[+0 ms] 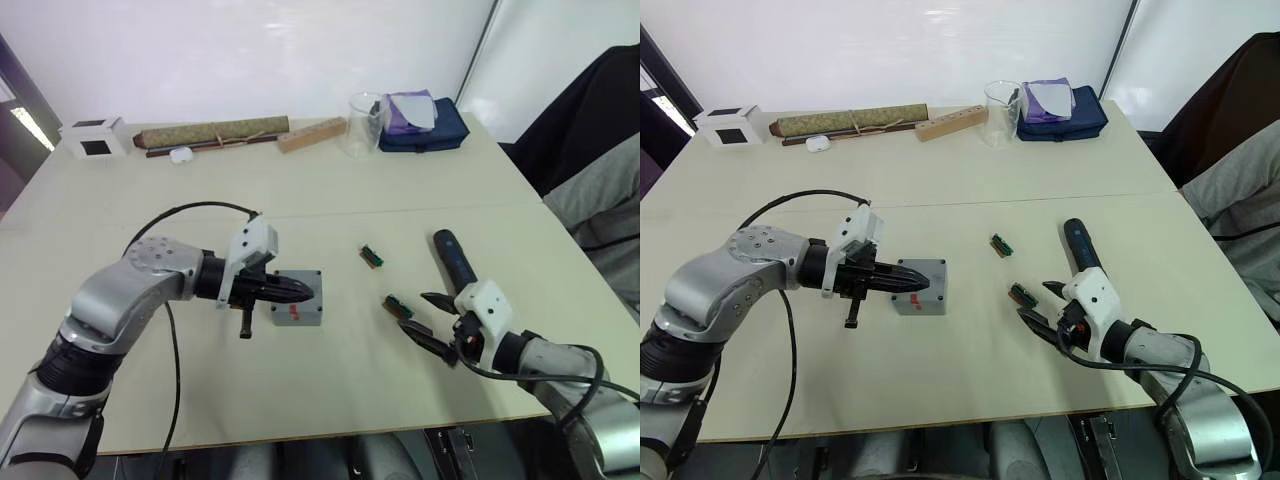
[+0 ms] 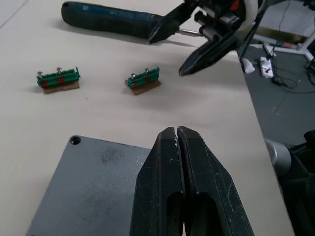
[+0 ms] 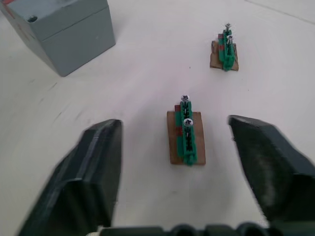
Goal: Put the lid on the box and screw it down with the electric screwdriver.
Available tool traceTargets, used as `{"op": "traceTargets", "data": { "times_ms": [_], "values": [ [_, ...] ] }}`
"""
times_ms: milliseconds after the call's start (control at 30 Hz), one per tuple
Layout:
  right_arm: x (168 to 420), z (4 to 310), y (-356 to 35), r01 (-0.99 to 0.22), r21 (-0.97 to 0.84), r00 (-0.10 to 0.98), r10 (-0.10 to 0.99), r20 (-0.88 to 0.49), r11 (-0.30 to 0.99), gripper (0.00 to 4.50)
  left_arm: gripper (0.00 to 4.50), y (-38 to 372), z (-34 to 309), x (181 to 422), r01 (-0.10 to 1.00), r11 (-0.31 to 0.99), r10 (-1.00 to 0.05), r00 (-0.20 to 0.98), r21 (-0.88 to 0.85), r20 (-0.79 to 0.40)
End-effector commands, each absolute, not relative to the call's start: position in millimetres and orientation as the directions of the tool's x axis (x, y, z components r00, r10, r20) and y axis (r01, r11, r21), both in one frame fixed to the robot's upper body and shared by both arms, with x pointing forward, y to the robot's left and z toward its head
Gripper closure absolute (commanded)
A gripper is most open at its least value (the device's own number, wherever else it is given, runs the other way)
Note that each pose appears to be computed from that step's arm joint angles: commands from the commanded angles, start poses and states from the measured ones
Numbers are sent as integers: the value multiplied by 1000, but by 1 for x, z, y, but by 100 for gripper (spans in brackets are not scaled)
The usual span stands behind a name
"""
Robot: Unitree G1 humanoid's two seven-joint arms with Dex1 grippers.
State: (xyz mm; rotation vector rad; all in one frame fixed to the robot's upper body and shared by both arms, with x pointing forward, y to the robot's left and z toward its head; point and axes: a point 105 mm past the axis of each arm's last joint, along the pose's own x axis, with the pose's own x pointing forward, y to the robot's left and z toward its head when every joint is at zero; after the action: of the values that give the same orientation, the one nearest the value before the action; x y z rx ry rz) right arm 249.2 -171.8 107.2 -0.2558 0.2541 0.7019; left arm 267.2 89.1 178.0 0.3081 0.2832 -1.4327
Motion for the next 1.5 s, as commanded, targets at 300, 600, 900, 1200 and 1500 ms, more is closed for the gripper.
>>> {"op": "traceTargets", "data": {
  "times_ms": [300,600,900,1200,1500],
  "values": [
    [262,104,-172,-647,-169,755,592,-282,744,129,450,89,180,262,990,115,-914,138,82,-382],
    [267,100,-166,-659,-159,745,609,-273,735,358,450,94,177,263,987,138,-909,157,77,-387],
    [272,97,-165,-656,-169,748,606,-270,735,387,450,96,175,265,984,154,-905,175,85,-389],
    [271,96,-169,-654,-180,751,600,-277,735,448,450,94,174,266,983,161,-903,184,91,-388],
    [268,144,-163,-635,-214,773,613,-165,743,448,450,120,178,292,954,292,-889,298,70,-348]
  ]
}}
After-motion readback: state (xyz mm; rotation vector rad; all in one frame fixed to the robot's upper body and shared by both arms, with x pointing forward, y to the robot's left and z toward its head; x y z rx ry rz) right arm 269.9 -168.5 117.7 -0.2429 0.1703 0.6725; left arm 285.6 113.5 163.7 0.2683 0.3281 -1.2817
